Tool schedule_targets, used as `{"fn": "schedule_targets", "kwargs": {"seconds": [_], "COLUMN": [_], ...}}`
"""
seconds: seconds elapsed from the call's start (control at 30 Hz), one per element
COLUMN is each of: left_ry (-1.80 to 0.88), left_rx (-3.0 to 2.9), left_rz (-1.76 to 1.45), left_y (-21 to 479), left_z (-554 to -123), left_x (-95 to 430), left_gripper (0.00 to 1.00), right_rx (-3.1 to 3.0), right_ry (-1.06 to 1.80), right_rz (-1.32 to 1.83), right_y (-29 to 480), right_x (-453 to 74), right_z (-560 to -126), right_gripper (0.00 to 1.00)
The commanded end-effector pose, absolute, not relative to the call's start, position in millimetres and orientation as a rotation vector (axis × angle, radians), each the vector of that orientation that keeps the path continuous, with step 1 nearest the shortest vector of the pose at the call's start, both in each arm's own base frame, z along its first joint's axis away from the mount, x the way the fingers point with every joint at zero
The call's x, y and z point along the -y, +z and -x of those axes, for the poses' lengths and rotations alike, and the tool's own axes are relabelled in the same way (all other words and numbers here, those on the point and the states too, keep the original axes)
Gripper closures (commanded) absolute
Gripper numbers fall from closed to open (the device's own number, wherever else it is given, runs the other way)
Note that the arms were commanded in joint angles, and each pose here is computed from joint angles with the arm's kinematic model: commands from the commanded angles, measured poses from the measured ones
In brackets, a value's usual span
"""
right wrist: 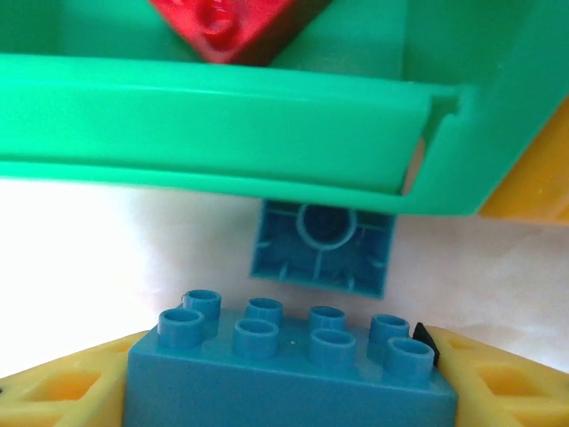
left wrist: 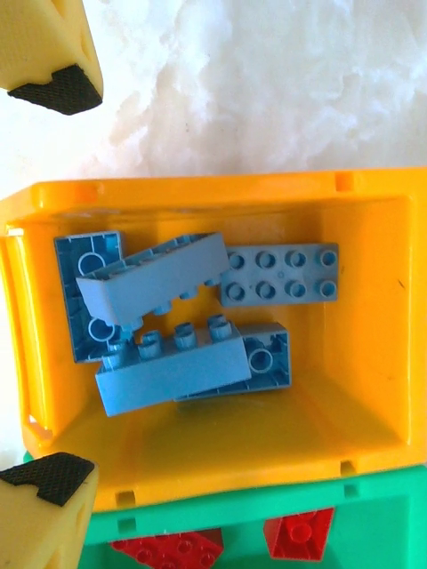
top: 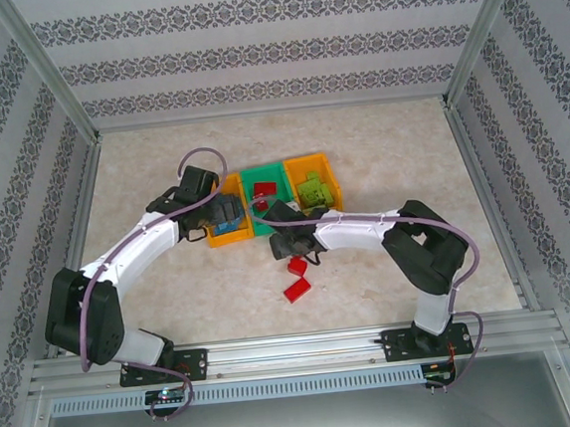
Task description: Sort the legos into containers by color
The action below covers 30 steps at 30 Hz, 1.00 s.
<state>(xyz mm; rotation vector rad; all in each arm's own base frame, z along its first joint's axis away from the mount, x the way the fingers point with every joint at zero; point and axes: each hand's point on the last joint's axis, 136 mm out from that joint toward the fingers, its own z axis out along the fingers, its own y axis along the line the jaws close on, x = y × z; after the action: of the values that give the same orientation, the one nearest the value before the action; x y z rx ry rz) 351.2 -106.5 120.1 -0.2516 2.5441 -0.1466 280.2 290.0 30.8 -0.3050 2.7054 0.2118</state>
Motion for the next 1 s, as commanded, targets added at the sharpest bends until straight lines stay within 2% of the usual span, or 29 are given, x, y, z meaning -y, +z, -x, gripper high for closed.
{"fn": "schedule_targets", "kwargs": {"seconds": [0.0,0.33,0.53,0.97], "left_ry": [-0.124,-0.106,-0.077,-0.112], "left_rx": [-2.501,-2.474,-2.446,-2.488], "left_rz": [0.319,0.487,0.557,0.638], "left_y": [123,112,108,83], "left_z": [-351,-332,-315,-289], "left_x": [96,69,55,48], "left_gripper": [0.01,0.01,0.01,0.01], "right_rx": [-2.620,-2.512,-2.439,-2.458], "right_ry": [0.270,0.509,0.663,0.762], "right_rz": [0.334,0.434,0.473,0.366], "right_y": [71,125,156,144], "right_x": [-301,-342,-386,-439], "right_z": [-285,-289,-315,-402], "right_gripper": [0.46,0.46,0.46,0.47]}}
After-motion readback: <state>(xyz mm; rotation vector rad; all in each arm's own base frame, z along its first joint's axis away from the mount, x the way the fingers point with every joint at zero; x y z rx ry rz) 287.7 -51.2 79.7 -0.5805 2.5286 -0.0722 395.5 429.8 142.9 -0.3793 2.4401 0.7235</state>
